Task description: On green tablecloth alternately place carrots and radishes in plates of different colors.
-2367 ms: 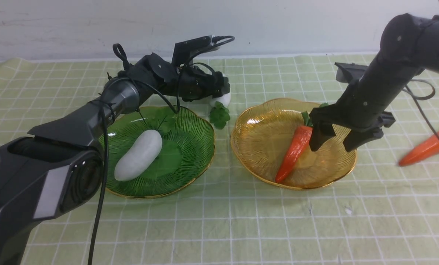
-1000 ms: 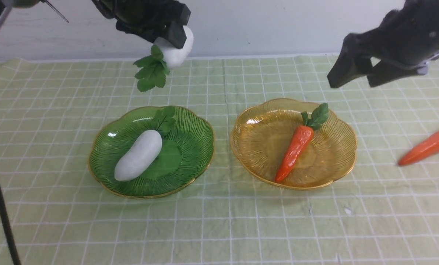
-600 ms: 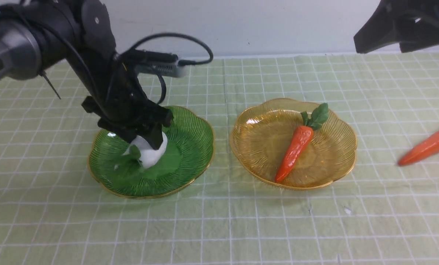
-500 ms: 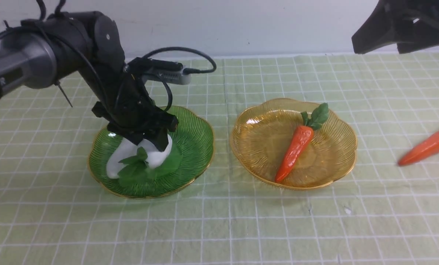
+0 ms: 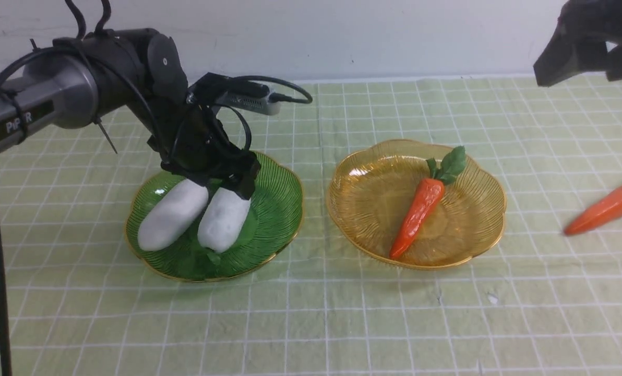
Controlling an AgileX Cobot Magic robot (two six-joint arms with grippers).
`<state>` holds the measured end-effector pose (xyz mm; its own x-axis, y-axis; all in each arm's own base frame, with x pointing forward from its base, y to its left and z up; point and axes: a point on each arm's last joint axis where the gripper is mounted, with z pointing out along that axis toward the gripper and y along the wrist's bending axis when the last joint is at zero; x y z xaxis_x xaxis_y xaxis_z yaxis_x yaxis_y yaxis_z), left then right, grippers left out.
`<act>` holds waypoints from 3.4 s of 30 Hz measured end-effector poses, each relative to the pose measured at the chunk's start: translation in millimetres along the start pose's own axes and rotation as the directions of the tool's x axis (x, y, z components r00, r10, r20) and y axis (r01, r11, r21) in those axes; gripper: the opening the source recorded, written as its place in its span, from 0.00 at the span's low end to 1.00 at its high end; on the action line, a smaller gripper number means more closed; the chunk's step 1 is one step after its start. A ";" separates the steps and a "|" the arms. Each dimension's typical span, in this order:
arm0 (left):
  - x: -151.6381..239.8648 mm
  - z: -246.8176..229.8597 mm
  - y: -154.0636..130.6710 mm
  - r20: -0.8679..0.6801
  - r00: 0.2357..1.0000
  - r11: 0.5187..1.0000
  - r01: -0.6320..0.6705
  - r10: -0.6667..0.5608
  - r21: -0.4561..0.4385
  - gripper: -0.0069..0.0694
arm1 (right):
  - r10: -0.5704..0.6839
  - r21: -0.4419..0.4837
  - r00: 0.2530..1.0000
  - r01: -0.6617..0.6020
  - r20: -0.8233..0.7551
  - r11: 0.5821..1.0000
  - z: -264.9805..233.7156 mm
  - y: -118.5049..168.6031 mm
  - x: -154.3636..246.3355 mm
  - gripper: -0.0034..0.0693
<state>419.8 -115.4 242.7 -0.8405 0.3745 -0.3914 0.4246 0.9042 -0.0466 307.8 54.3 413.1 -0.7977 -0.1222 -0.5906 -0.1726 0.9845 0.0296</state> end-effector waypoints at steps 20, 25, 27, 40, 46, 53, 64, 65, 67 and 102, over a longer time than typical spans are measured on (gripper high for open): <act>46.9 -157.4 -32.7 0.059 0.998 0.998 0.006 -0.010 0.058 0.08 | 0.623 0.214 0.776 -0.595 -0.096 0.774 144.6 -191.0 30.8 0.69; 72.1 -164.2 -37.3 0.035 0.999 0.998 0.005 -0.007 0.057 0.08 | 0.699 0.209 0.709 -0.673 -0.090 0.709 190.3 -201.9 39.9 0.69; 80.8 -164.9 -38.2 0.021 1.000 0.999 0.001 -0.003 0.052 0.08 | 0.728 0.199 0.680 -0.705 -0.083 0.681 207.8 -204.9 43.7 0.69; 88.3 -164.6 -37.2 0.003 1.000 0.999 -0.007 0.007 0.031 0.08 | 0.808 0.253 0.574 -0.769 -0.133 0.588 255.3 -211.6 67.8 0.69; 88.3 -164.6 -37.2 0.003 1.000 0.999 -0.007 0.007 0.031 0.08 | 0.788 0.275 0.598 -0.740 -0.146 0.613 256.1 -213.3 70.2 0.46; 88.3 -164.6 -37.3 0.003 1.000 0.999 -0.007 0.007 0.032 0.08 | 0.649 0.154 0.729 -0.631 -0.216 0.760 222.2 -202.0 32.1 0.45; 86.5 -165.1 -44.9 0.023 1.000 0.993 -0.010 0.008 0.115 0.08 | 0.278 -0.230 0.920 -0.345 -0.277 0.910 204.0 -33.1 -35.6 0.45; 86.5 -165.2 -45.1 0.024 1.000 0.993 -0.013 0.011 0.118 0.08 | 0.254 -0.244 0.923 -0.327 -0.289 0.913 210.0 -19.8 -34.5 0.45; 86.4 -165.2 -45.4 0.025 1.000 0.993 -0.015 0.012 0.121 0.08 | 0.209 -0.270 0.934 -0.290 -0.290 0.918 224.1 10.7 -32.8 0.45; 142.8 -210.0 -67.8 0.292 0.956 0.985 -0.060 0.011 0.159 0.08 | 0.111 -0.082 0.722 -0.075 0.683 0.994 -221.0 4.8 57.8 0.03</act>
<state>200.4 -80.1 383.0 -0.7011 0.3079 -0.6431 0.5220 0.8360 -0.1689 133.2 24.3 557.4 -0.2001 0.1064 -0.9740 -0.1592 0.9773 0.1395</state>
